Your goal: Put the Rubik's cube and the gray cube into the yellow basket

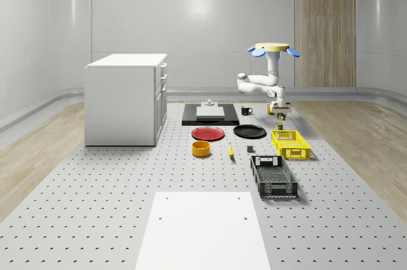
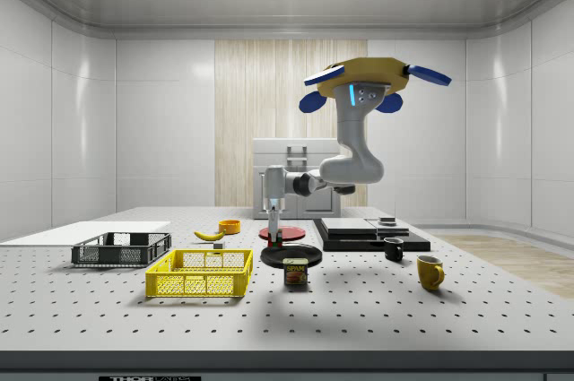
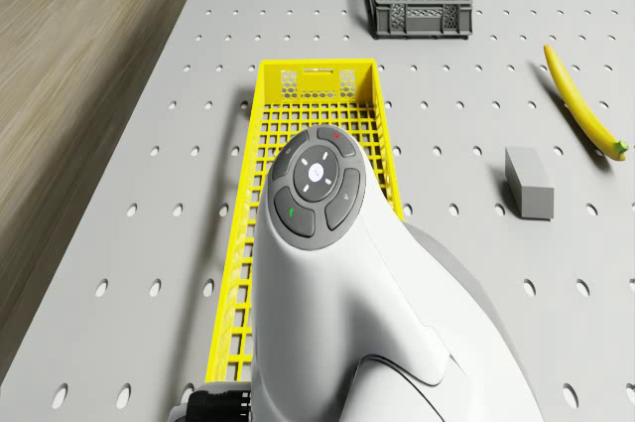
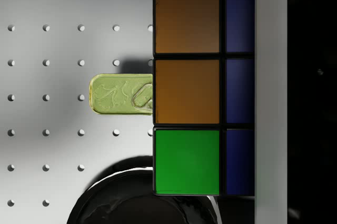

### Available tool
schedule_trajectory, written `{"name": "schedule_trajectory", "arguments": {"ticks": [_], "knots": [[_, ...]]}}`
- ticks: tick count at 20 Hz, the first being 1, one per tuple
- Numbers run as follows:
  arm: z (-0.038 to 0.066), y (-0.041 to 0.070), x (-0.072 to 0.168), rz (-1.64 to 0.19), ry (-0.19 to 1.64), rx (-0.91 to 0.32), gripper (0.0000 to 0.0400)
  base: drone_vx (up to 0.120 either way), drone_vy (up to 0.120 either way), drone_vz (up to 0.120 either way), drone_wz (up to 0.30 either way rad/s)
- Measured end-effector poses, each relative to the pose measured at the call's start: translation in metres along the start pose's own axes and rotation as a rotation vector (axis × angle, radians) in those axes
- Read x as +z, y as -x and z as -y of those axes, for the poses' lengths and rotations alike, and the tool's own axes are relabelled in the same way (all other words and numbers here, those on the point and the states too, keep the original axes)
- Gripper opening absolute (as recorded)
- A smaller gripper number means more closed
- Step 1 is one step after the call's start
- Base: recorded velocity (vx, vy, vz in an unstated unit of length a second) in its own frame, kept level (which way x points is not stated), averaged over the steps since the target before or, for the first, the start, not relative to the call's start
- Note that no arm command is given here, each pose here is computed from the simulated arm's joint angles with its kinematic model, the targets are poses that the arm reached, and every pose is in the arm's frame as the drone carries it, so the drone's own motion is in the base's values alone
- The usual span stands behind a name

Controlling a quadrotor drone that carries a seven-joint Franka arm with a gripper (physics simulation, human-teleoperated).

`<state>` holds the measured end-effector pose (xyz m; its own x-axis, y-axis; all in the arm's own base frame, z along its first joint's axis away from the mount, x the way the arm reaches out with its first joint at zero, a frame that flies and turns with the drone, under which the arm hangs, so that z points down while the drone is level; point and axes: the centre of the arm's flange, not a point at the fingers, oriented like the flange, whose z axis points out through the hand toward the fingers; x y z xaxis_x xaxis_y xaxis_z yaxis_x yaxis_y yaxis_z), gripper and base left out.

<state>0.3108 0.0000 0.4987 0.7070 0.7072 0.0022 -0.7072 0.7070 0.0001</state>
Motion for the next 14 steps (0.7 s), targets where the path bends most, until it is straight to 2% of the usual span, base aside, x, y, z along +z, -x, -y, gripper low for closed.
{"name": "schedule_trajectory", "arguments": {"ticks": [1,14], "knots": [[0.0000,0.0000,0.0000,0.000,0.000,0.000,0.0325,0.120,-0.120,0.000,0.000],[0.0000,0.0000,0.0000,0.000,0.000,0.000,0.0325,0.120,0.000,0.000,0.000]]}}
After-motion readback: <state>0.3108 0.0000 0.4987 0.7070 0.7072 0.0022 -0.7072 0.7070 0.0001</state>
